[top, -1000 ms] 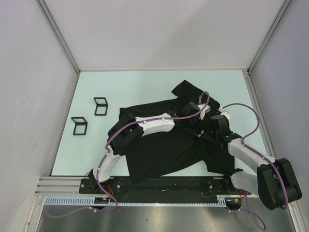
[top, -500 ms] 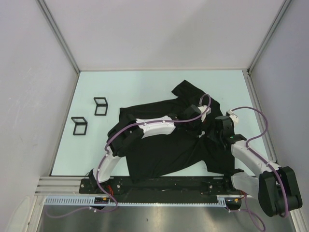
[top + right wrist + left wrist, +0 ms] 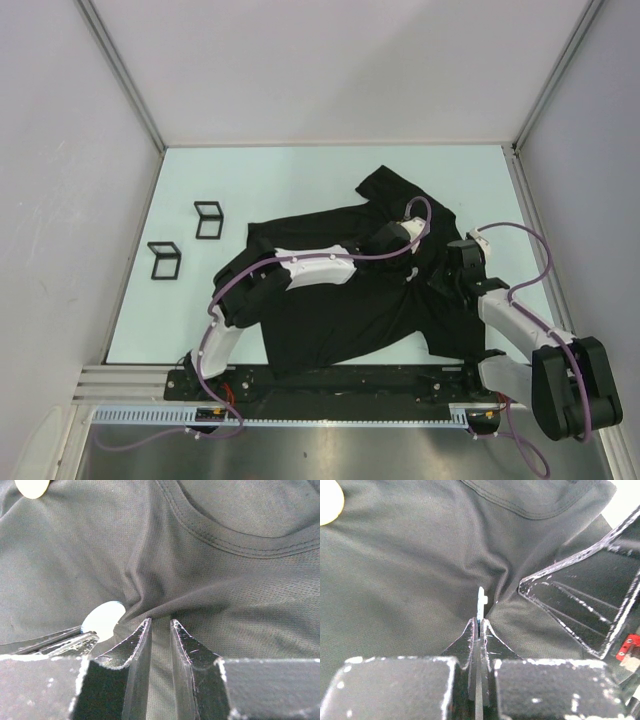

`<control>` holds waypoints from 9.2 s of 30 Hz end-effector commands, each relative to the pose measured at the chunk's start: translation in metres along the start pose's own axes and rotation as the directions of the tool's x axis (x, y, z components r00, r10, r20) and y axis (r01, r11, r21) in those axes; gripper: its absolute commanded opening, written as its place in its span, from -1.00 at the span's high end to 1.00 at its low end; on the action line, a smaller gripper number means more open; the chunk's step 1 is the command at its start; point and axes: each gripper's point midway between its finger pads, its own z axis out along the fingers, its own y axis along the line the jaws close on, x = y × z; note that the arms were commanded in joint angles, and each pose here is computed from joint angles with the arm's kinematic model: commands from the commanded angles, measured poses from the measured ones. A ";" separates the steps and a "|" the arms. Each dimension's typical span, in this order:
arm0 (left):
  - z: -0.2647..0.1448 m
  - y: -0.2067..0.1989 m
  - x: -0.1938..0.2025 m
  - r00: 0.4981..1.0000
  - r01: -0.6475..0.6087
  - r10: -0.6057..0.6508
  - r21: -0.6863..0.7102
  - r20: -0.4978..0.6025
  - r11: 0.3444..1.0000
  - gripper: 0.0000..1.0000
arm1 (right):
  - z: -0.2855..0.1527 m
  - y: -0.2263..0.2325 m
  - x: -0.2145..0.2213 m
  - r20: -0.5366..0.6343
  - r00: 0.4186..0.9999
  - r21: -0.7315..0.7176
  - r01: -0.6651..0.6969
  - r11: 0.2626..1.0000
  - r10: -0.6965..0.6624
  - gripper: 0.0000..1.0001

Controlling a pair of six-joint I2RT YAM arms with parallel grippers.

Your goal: Remove the brooch from the garment

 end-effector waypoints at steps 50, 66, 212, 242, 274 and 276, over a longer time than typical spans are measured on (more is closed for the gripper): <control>-0.176 -0.015 -0.073 0.961 0.125 -0.202 0.357 0.187 0.926 1.00 | -0.086 0.082 -0.002 0.048 0.964 -0.519 0.249 0.818 -0.262 -0.18; -0.272 -0.016 -0.041 0.848 0.224 -0.481 0.675 0.220 0.703 0.99 | -0.196 0.196 0.044 0.220 0.880 -0.934 0.314 0.169 -0.420 -0.22; -0.297 0.097 0.021 0.917 0.310 -0.211 -0.274 0.339 0.910 0.99 | -0.144 0.140 0.019 0.037 0.954 -0.774 0.217 0.595 -0.298 -0.52; -0.386 0.418 0.056 0.962 -0.026 -0.273 -1.000 -0.021 -0.016 0.99 | -0.064 0.178 -0.016 0.126 0.921 -0.716 0.342 0.609 -0.368 -0.50; -0.324 0.468 0.088 0.919 -0.143 -0.368 -0.990 -0.140 0.018 0.99 | -0.061 0.170 -0.018 0.159 0.916 -0.681 0.372 0.631 -0.368 -0.49; -0.324 0.467 0.087 0.921 -0.145 -0.364 -0.989 -0.140 0.015 0.99 | -0.060 0.169 -0.017 0.156 0.916 -0.680 0.372 0.632 -0.370 -0.49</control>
